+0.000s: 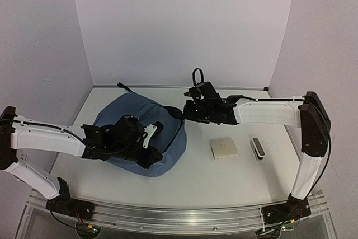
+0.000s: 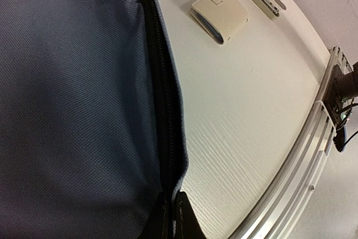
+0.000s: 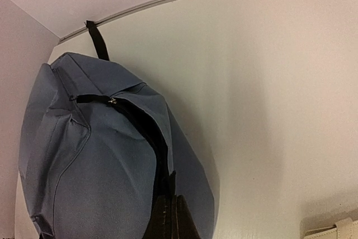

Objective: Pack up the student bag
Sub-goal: Zip the student bag at the center of the board.

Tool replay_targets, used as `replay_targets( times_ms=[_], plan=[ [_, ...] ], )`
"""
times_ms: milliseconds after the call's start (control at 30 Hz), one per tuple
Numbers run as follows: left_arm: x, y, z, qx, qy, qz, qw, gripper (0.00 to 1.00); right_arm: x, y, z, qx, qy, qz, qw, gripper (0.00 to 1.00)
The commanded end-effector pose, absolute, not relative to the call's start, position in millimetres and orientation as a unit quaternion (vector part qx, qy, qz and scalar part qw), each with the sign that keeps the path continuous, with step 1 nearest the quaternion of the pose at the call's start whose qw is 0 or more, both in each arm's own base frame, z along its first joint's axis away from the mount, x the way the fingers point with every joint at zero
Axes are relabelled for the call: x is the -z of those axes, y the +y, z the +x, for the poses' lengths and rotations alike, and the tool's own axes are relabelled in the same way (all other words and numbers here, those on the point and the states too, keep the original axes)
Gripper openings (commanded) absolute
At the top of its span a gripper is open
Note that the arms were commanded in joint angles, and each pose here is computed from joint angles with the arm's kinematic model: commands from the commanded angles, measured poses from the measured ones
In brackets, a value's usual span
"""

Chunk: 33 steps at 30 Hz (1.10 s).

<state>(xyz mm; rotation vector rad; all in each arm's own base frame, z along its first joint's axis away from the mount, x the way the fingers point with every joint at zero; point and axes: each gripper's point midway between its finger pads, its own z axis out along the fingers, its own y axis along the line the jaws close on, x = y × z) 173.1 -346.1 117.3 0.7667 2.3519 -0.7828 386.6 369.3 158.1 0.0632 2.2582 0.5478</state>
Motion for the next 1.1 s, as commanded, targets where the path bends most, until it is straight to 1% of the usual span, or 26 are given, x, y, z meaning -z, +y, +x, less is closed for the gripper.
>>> replay_targets(
  times_ms=[0,33,133,167,300,333,400,433,533,700,1067],
  plan=[
    [-110,-333,142,0.297,0.884,0.293,0.212,0.01,-182,371,393,-0.249,0.872,0.009,0.423,0.00],
    [-116,-333,143,0.304,0.881,0.289,0.219,0.03,-181,375,388,-0.259,0.872,-0.003,0.416,0.00],
    [-144,-341,153,0.330,0.866,0.273,0.258,0.17,-185,386,367,-0.283,0.870,-0.033,0.403,0.00],
    [-154,-344,158,0.333,0.862,0.267,0.273,0.23,-185,388,360,-0.289,0.869,-0.039,0.399,0.00],
    [-191,-358,184,0.331,0.846,0.245,0.337,0.53,-184,398,338,-0.304,0.870,-0.056,0.384,0.00],
    [-196,-362,190,0.328,0.843,0.244,0.349,0.60,-186,399,334,-0.308,0.869,-0.057,0.383,0.00],
    [-203,-372,202,0.319,0.839,0.244,0.367,0.68,-188,401,329,-0.312,0.868,-0.056,0.382,0.00],
    [-202,-375,207,0.311,0.840,0.243,0.371,0.70,-192,401,328,-0.315,0.867,-0.054,0.383,0.00],
    [-192,-381,225,0.292,0.849,0.236,0.371,0.73,-199,398,324,-0.322,0.864,-0.047,0.385,0.00],
    [-177,-387,248,0.276,0.855,0.233,0.372,0.74,-211,394,322,-0.334,0.854,-0.037,0.396,0.00],
    [-157,-412,259,0.289,0.852,0.236,0.367,0.71,-216,387,322,-0.332,0.852,-0.028,0.403,0.00]
  ],
)
